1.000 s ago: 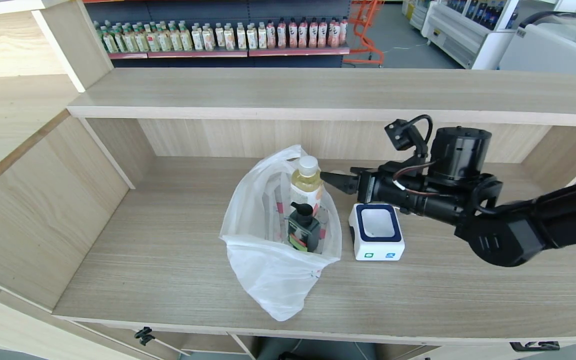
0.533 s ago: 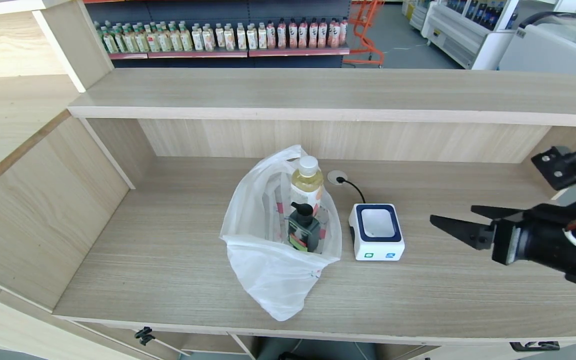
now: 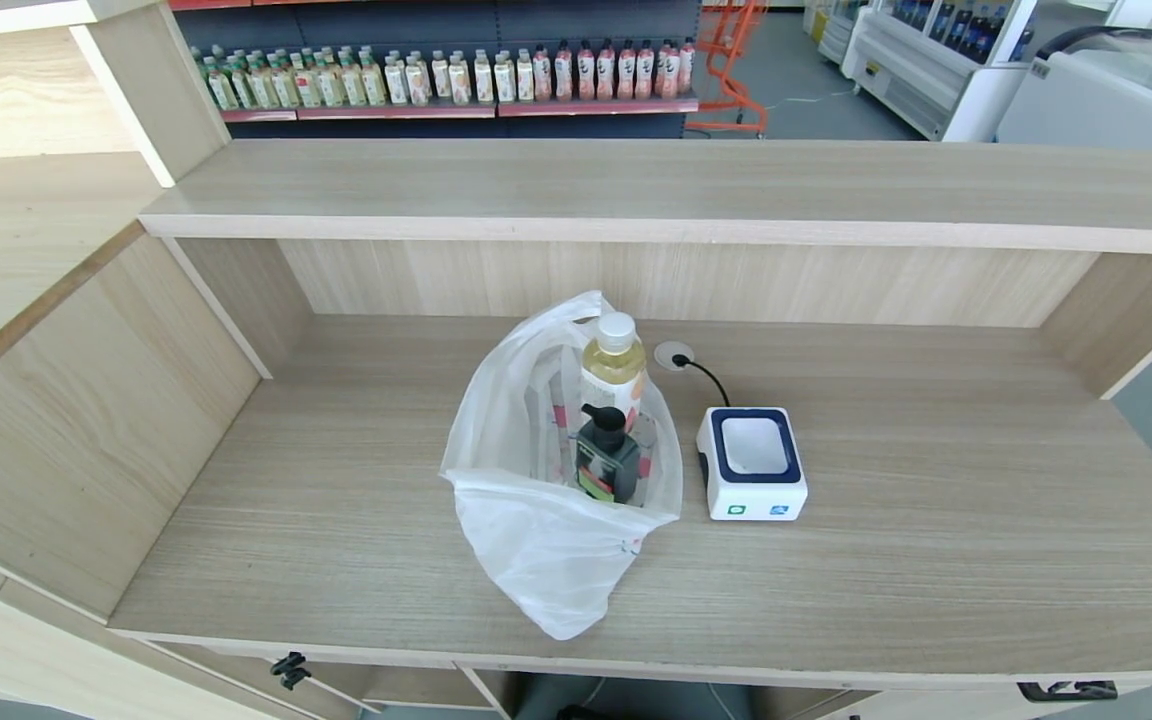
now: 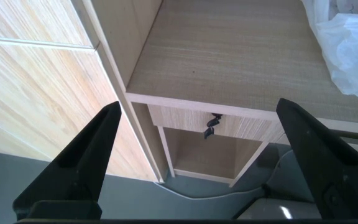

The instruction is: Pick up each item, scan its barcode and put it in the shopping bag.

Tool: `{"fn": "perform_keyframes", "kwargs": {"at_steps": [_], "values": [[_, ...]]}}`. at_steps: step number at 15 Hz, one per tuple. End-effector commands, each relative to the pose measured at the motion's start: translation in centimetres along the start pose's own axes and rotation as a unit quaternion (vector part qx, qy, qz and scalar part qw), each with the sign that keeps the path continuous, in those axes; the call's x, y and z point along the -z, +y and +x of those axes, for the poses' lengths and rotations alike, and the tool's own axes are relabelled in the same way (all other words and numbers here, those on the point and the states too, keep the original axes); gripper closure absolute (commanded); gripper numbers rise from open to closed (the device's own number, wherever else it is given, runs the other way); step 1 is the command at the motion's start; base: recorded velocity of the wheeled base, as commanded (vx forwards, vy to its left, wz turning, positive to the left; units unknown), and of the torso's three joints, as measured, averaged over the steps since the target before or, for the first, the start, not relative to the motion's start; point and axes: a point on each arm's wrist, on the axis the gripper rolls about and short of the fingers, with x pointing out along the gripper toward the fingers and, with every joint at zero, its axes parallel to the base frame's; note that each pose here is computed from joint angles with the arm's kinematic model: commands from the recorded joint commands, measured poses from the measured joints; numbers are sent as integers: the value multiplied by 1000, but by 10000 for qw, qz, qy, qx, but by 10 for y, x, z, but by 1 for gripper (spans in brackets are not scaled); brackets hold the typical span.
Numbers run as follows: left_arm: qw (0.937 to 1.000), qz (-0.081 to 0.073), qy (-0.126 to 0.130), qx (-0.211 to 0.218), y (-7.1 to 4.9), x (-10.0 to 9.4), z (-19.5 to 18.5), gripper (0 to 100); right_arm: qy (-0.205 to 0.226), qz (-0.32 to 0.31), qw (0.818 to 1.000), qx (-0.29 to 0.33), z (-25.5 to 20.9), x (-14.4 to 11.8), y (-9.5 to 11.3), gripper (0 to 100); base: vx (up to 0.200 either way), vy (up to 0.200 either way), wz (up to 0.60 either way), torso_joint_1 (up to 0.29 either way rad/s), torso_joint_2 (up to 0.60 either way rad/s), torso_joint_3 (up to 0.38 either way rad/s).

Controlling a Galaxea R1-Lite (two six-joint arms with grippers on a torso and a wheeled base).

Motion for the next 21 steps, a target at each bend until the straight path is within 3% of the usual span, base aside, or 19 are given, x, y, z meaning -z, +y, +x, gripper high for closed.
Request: {"fn": "perform_keyframes", "kwargs": {"at_steps": [1,3,4,15,16,21], "values": [[10000,-1,-1,-6,0,0,0,0,-365,-114,9990,243,-24,47,6,0,0,0,0,0,0,0],[10000,-1,-1,-6,0,0,0,0,-538,-411,9860,1521,-29,47,3,0,0,0,0,0,0,0],[10000,-1,-1,-14,0,0,0,0,-532,-400,9834,1688,-29,47,2,0,0,0,0,0,0,0],[10000,-2,-9,-6,0,0,0,0,-535,-553,9840,1606,-29,47,2,0,0,0,0,0,0,0],[10000,-1,-1,-6,0,0,0,0,-532,-522,9842,1604,-29,47,2,100,0,0,0,0,0,0],[10000,-1,-1,2,0,0,0,0,-639,44,9853,1585,-29,47,2,100,0,0,0,0,0,0]]}}
